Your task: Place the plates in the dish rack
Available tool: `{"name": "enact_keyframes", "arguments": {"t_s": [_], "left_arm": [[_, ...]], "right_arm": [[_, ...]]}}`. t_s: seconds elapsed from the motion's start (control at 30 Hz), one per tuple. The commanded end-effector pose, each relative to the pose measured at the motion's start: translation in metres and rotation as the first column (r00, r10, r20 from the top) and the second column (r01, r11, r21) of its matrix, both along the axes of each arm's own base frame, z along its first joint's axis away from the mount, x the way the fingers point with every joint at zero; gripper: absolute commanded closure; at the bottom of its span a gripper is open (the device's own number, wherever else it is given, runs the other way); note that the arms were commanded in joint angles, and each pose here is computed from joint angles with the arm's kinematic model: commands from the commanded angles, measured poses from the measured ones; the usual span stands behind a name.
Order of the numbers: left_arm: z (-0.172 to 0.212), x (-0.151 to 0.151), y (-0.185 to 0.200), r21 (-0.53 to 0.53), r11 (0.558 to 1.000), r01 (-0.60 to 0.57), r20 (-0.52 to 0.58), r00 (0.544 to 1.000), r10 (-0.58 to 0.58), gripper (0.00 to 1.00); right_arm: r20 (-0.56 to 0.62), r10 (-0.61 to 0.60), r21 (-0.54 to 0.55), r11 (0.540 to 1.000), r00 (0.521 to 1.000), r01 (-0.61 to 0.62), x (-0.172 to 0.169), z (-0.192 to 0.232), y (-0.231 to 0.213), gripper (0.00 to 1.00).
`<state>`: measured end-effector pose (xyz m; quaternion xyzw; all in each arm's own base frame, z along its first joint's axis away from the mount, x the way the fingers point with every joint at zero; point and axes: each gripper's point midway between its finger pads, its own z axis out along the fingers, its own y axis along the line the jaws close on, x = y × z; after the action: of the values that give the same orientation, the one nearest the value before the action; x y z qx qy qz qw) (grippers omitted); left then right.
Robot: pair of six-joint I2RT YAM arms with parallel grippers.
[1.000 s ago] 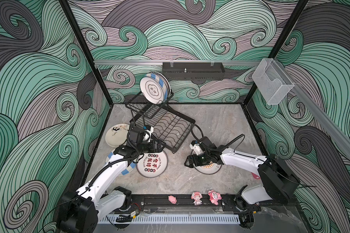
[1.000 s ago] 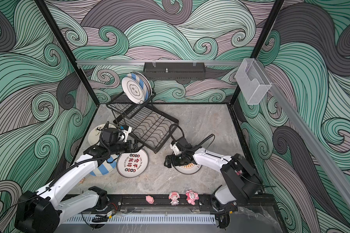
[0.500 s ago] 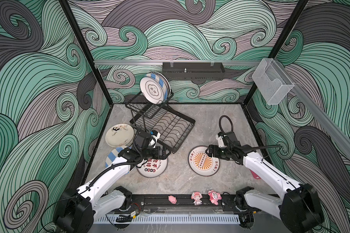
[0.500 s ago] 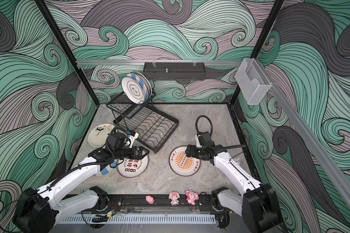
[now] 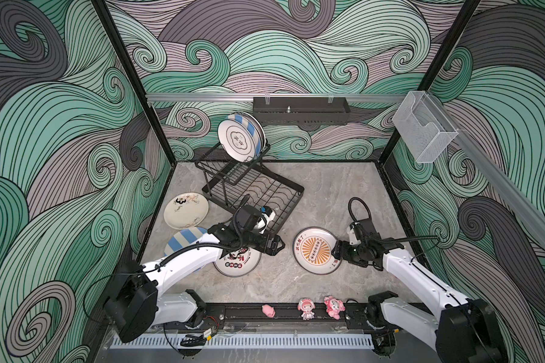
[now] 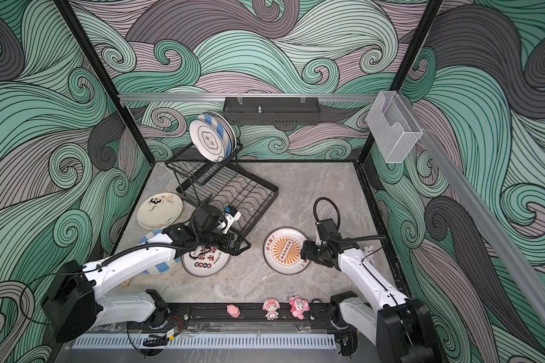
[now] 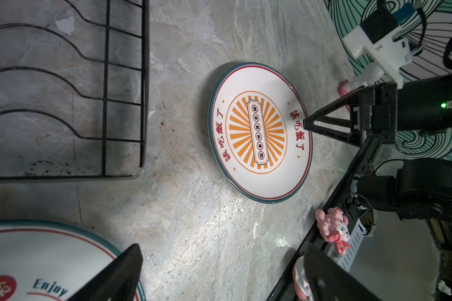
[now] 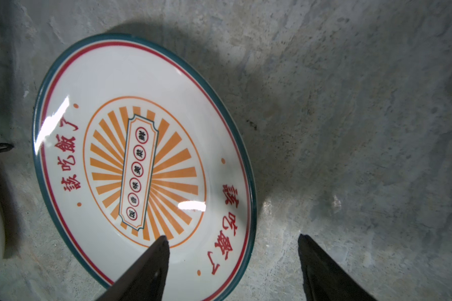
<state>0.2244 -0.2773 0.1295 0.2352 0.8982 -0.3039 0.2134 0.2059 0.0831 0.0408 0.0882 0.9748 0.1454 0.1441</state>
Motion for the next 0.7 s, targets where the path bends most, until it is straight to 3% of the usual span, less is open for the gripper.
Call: {"name": "enact_keyframes", "arguments": {"t_s": [0.0,0.67], "left_arm": [[0.006,0.008,-0.013,0.032,0.999,0.036,0.049,0.998,-0.037,0.01],[-0.037,0.011,-0.075,0.109,0.978,0.176,-0.027,0.984,-0.174,0.01]], "right_arm": [[0.032,-0.015,0.054,0.998,0.999,0.013,0.007,0.000,0.007,0.22],[0.050,-0.052,0.154,0.987,0.997,0.043,0.007,-0.012,0.009,0.23]]}}
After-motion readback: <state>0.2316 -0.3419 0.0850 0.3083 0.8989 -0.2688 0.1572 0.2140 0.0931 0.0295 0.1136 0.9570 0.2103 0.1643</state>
